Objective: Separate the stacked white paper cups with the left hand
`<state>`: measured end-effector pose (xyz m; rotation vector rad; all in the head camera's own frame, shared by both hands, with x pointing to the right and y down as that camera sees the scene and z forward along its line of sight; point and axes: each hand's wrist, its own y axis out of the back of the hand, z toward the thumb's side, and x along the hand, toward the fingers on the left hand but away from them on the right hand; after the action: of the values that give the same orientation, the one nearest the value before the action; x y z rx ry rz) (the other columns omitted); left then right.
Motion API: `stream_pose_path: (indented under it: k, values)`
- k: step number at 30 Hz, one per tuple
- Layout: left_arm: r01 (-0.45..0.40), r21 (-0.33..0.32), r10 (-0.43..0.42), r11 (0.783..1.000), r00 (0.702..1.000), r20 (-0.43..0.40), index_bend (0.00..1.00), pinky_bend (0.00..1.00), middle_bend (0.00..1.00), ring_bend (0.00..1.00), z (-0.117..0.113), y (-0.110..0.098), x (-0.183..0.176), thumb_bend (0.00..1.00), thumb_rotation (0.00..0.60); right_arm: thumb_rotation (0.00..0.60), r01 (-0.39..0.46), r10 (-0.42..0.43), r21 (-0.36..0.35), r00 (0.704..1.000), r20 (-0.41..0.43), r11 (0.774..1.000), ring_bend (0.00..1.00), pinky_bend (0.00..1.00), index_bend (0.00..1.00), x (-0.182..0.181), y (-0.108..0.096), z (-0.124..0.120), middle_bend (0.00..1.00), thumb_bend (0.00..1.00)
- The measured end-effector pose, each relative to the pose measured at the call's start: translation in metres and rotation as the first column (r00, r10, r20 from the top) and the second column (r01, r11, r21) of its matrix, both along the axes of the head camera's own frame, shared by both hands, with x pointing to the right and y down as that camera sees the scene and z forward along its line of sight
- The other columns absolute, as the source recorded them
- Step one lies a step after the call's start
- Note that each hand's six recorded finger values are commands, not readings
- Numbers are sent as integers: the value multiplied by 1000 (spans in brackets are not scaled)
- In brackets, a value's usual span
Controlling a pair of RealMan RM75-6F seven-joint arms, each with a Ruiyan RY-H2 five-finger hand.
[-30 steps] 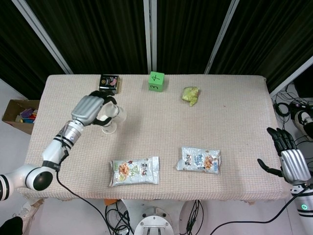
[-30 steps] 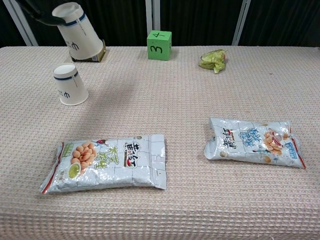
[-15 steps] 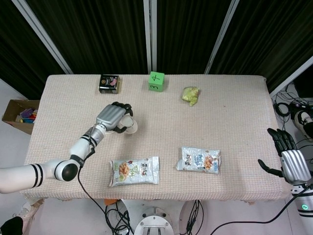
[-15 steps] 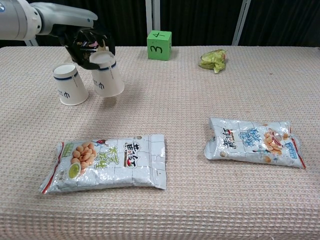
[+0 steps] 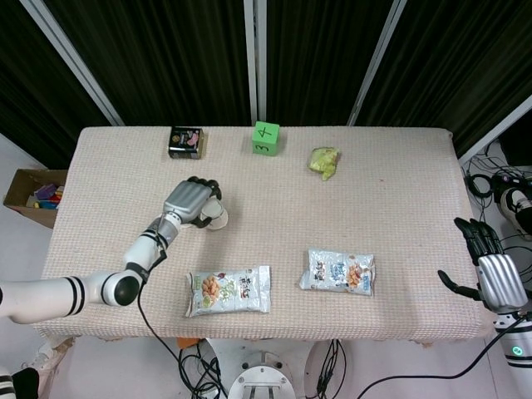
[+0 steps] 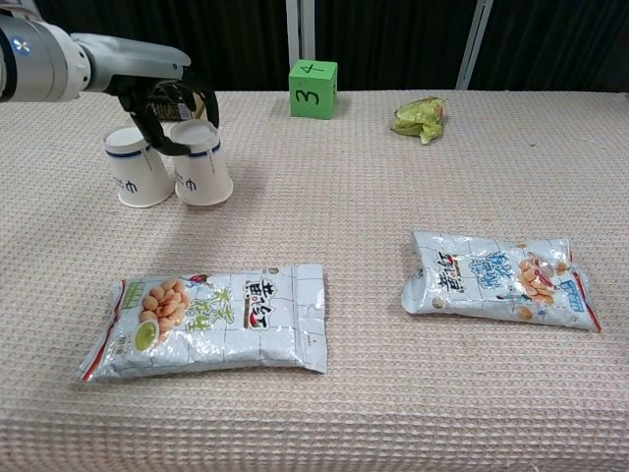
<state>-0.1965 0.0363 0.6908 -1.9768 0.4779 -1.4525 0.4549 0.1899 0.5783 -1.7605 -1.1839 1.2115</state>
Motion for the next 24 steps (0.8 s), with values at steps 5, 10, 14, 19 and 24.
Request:
stream_pose_path:
  k: [5,10,14,19,24]
  values:
    - [4,-5,-4,1000,1000,27,370,144,162,155,7,0,-3,378,600,600,-10,10,-4,1000,3,1000,0,2,34,3,1,2,90,192]
    - [6,-5,-6,1000,999,43,329,144,162,155,10,0,-4,366,600,600,-14,14,-7,1000,4,1000,0,2,34,4,1,3,90,192]
    - [11,-5,-11,1000,999,40,261,144,160,155,9,0,-3,296,600,600,-14,14,-5,1000,6,1000,0,2,34,5,1,2,90,192]
    - [22,27,-23,999,999,27,237,143,156,155,4,-3,-3,197,600,600,-16,16,-6,1000,11,1000,0,2,34,4,1,2,90,192]
    - [44,56,-44,997,999,-5,231,143,156,155,-6,-3,-8,190,600,600,-20,20,-4,1000,13,1000,0,2,34,5,1,1,90,193]
